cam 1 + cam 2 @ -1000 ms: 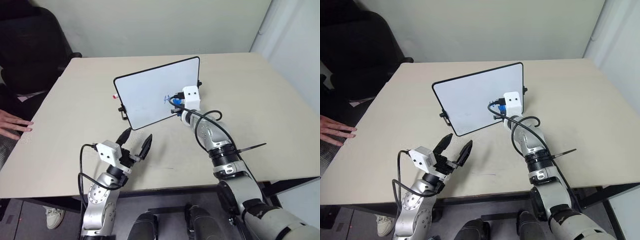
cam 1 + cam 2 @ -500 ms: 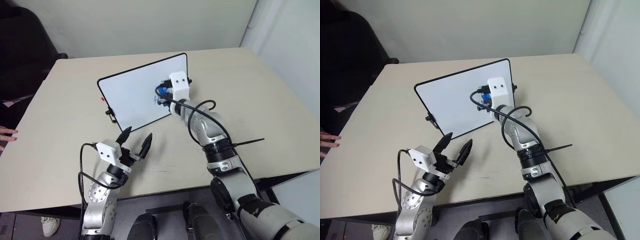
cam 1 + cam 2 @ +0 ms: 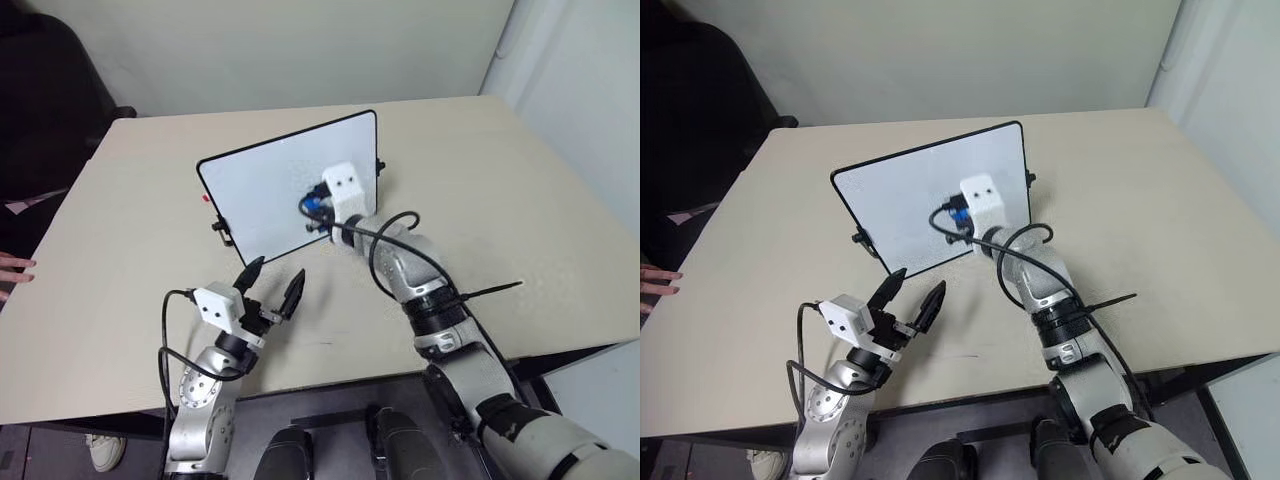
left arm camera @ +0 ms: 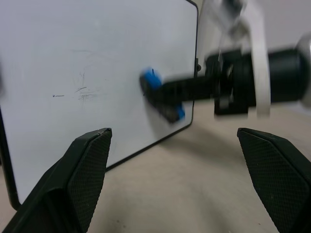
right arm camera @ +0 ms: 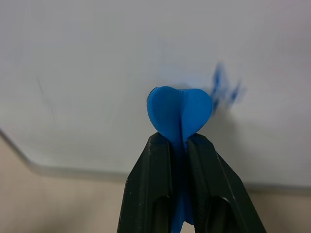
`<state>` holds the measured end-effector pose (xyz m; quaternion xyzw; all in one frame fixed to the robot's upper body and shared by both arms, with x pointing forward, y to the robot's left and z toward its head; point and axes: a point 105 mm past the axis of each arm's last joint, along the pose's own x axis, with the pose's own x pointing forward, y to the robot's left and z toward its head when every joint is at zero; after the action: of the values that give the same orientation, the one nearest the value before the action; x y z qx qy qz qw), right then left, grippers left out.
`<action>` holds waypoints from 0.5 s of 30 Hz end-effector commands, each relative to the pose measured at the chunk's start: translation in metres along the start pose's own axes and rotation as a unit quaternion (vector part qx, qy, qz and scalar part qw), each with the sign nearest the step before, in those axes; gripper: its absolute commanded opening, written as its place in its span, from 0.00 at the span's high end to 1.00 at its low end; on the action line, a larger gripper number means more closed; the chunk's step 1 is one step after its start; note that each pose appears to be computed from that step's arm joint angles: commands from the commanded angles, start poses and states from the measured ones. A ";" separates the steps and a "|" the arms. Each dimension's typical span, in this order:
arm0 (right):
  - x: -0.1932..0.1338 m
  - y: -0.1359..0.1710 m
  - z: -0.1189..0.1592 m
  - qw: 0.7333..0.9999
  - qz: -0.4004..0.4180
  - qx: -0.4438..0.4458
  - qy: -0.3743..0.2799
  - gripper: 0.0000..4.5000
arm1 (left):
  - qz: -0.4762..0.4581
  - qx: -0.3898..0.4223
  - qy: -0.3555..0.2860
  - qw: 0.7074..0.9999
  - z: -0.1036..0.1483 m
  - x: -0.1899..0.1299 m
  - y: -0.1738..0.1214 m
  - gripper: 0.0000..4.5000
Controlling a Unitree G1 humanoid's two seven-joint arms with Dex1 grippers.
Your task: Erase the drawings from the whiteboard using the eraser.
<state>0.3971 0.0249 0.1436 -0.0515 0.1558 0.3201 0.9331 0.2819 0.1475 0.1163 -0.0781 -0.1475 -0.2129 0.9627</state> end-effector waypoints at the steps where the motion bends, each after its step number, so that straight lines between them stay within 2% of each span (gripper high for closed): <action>1: 0.000 0.005 0.007 1.000 0.011 -0.012 -0.003 0.95 | -0.008 0.011 -0.021 1.000 0.012 0.001 -0.004 0.00; 9: -0.015 -0.006 0.062 0.996 0.004 0.013 -0.091 0.95 | -0.005 0.013 -0.022 1.000 0.013 0.001 -0.002 0.00; 15: -0.025 -0.017 0.082 0.992 -0.005 0.021 -0.123 0.95 | -0.006 0.011 -0.022 1.000 0.013 0.002 -0.001 0.00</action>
<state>0.4112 0.0092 0.1891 -0.0040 0.1123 0.3083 0.9446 0.2814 0.1479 0.1153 -0.0787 -0.1459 -0.2121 0.9631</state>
